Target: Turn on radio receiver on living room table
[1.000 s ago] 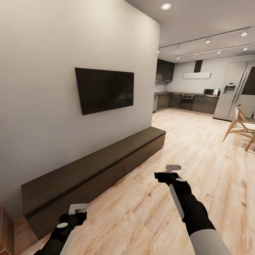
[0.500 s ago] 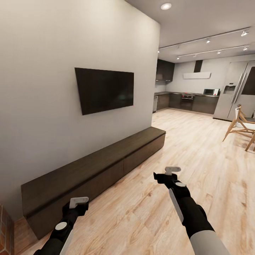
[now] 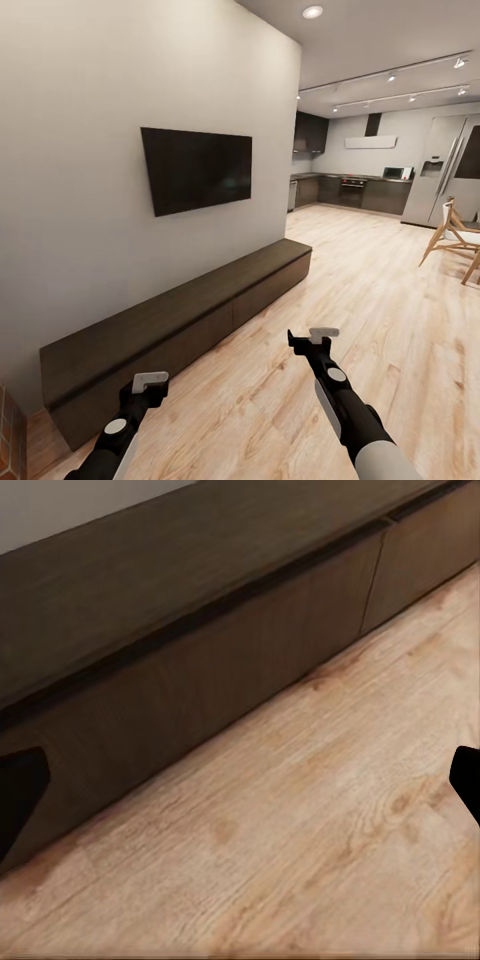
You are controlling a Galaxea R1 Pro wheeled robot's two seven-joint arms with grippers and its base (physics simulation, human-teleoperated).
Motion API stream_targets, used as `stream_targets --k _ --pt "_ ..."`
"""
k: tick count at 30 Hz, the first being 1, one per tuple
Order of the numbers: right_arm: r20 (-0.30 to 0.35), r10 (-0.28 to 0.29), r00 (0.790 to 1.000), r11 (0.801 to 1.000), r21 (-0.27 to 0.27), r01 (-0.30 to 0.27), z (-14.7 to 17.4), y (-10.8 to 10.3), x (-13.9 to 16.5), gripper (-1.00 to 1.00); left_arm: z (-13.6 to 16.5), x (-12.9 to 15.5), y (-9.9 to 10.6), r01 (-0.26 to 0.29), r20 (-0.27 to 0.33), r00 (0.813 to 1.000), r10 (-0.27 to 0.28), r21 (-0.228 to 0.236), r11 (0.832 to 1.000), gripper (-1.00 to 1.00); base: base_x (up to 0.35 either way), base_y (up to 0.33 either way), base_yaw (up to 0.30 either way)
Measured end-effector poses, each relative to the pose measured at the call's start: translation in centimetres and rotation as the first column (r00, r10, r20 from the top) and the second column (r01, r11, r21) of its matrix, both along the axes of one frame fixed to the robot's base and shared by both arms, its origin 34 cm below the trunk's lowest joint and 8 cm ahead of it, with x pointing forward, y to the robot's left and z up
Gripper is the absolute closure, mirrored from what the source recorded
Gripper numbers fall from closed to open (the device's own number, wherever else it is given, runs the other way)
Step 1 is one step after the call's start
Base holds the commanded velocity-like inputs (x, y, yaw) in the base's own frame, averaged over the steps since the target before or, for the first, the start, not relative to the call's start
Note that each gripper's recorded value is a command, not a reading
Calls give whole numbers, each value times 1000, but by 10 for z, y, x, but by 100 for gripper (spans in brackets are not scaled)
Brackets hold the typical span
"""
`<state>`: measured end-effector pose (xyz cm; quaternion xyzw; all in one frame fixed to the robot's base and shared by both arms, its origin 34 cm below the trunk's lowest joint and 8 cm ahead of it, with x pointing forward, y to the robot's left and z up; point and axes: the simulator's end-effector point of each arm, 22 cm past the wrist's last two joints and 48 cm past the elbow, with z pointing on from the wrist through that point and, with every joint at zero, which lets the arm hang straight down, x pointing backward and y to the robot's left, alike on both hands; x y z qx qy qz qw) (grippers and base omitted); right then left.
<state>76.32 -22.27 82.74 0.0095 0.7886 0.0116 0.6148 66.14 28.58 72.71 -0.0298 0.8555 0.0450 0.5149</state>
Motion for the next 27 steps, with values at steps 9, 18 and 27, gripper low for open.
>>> stream_targets --k 9,18,27 --pt "4 72 997 997 -4 -72 1 22 -1 -100 0 0 -2 0 0 1000 0 -3 1000 -100 0 0 0" --pt "-7 84 996 996 -2 -84 -4 25 -2 -100 3 1 -3 1 6 1000 -1 -3 1000 -100 0 0 0" --pt "-8 85 996 996 -1 -85 -4 26 -2 -100 1 0 -3 2 1 1000 -2 -4 1000 -100 0 0 -36"
